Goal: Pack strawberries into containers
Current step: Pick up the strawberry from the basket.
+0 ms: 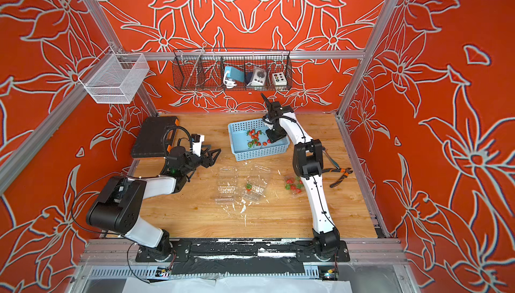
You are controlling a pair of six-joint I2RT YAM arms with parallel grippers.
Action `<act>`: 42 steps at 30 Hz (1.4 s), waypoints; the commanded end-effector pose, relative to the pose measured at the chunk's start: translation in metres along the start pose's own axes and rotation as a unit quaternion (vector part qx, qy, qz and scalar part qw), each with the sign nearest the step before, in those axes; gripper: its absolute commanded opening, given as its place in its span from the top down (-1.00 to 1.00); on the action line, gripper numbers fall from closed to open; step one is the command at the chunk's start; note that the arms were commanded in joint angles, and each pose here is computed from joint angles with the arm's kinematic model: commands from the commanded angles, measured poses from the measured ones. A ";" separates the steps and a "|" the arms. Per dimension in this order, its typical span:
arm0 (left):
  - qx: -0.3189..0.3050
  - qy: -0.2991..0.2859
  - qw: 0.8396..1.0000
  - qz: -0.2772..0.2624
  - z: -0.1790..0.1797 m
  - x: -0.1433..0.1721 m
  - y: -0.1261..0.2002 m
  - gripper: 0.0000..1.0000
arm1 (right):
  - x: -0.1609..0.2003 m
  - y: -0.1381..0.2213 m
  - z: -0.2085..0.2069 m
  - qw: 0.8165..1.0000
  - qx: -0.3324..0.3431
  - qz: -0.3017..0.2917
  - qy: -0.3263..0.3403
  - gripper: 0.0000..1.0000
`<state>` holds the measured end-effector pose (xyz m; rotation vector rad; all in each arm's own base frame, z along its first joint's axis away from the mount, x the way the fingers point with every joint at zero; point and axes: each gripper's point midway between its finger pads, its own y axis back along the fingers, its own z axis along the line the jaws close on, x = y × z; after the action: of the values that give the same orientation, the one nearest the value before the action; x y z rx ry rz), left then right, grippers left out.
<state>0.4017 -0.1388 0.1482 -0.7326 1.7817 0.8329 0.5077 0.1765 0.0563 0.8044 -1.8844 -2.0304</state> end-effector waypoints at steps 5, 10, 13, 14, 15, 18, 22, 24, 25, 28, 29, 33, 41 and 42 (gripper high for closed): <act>0.012 -0.017 1.000 -0.014 -0.006 -0.013 -0.003 -0.40 | -0.004 -0.012 0.003 1.000 -0.014 0.002 0.013 0.27; 0.011 -0.017 1.000 -0.014 -0.006 -0.013 -0.003 -0.40 | -0.009 -0.014 0.009 0.999 -0.032 -0.009 0.010 0.57; 0.012 -0.017 1.000 -0.014 -0.006 -0.014 -0.003 -0.40 | -0.013 -0.010 0.012 0.999 -0.041 -0.018 0.007 0.81; 0.012 -0.016 1.000 -0.014 -0.006 -0.013 -0.003 -0.40 | -0.014 -0.009 0.013 0.999 -0.044 -0.022 0.006 0.89; 0.012 -0.016 1.000 -0.014 -0.006 -0.013 -0.003 -0.40 | -0.016 -0.006 0.015 0.998 -0.048 -0.026 0.006 0.93; 0.013 -0.016 1.000 -0.015 -0.006 -0.013 -0.003 -0.40 | -0.021 0.003 0.019 0.997 -0.061 -0.041 0.004 1.00; 0.013 -0.016 1.000 -0.015 -0.006 -0.014 -0.003 -0.40 | -0.027 0.018 0.024 0.995 -0.074 -0.064 0.000 1.00; 0.013 -0.016 1.000 -0.015 -0.006 -0.014 -0.003 -0.40 | -0.029 0.027 0.027 0.994 -0.080 -0.074 0.000 1.00; 0.014 -0.016 1.000 -0.015 -0.007 -0.014 -0.003 -0.40 | -0.029 0.030 0.028 0.994 -0.082 -0.077 -0.001 1.00; 0.014 -0.016 1.000 -0.016 -0.007 -0.015 -0.003 -0.40 | -0.030 0.041 0.030 0.993 -0.084 -0.088 -0.002 1.00; 0.014 -0.016 1.000 -0.016 -0.007 -0.015 -0.003 -0.40 | -0.029 0.045 0.031 0.992 -0.086 -0.089 -0.003 1.00; 0.014 -0.015 1.000 -0.016 -0.007 -0.014 -0.003 -0.40 | -0.033 0.060 0.032 0.990 -0.083 -0.112 -0.002 1.00; 0.014 -0.017 1.000 -0.017 -0.007 -0.015 -0.002 -0.40 | -0.031 0.083 0.037 0.988 -0.089 -0.128 -0.003 1.00; 0.014 -0.016 1.000 -0.018 -0.007 -0.015 -0.002 -0.40 | -0.031 0.087 0.040 0.987 -0.092 -0.130 -0.003 1.00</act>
<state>0.4015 -0.1388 0.1473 -0.7311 1.7848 0.8353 0.4962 0.2098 0.1135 0.9480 -1.6706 -2.2688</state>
